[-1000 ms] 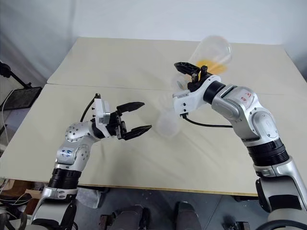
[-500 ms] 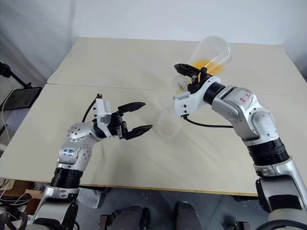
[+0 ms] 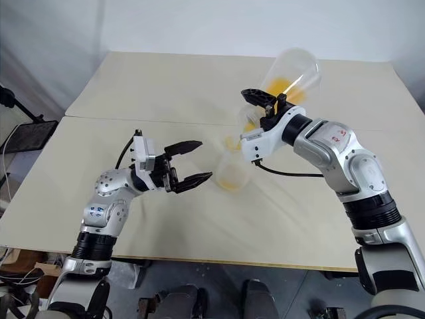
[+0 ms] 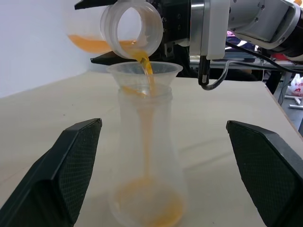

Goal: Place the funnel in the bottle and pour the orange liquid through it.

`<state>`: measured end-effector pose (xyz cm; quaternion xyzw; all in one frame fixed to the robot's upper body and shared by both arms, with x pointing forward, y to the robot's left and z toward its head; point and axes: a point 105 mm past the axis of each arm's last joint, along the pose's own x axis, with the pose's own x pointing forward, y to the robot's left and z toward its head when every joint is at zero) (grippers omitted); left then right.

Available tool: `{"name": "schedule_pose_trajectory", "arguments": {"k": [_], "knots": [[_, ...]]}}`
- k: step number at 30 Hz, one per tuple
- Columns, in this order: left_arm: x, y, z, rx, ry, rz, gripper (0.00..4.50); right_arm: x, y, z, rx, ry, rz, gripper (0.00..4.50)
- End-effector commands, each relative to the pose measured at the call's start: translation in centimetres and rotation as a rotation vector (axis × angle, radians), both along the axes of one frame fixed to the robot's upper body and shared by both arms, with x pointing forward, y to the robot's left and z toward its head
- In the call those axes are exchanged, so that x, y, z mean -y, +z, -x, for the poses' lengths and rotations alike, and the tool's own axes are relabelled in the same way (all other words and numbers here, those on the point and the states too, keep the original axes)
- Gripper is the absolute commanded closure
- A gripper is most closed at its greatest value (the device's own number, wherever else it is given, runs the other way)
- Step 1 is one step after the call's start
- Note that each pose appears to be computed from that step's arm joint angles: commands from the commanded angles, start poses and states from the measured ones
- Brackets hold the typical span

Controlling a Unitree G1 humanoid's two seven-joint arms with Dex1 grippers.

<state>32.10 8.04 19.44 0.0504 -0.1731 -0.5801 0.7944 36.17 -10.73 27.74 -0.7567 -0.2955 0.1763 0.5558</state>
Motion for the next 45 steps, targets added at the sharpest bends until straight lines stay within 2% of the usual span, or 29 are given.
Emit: {"name": "schedule_pose_trajectory", "arguments": {"k": [1, 45], "knots": [[0.30, 0.73, 0.25, 0.040, -0.014, 0.005, 0.00, 0.28, 2.07, 0.57, 0.084, 0.012, -0.009, 1.99], [0.68, 0.81, -0.15, 0.047, -0.015, 0.009, 0.00, 0.24, 2.30, 0.56, 0.119, 0.030, 0.004, 1.99]]}}
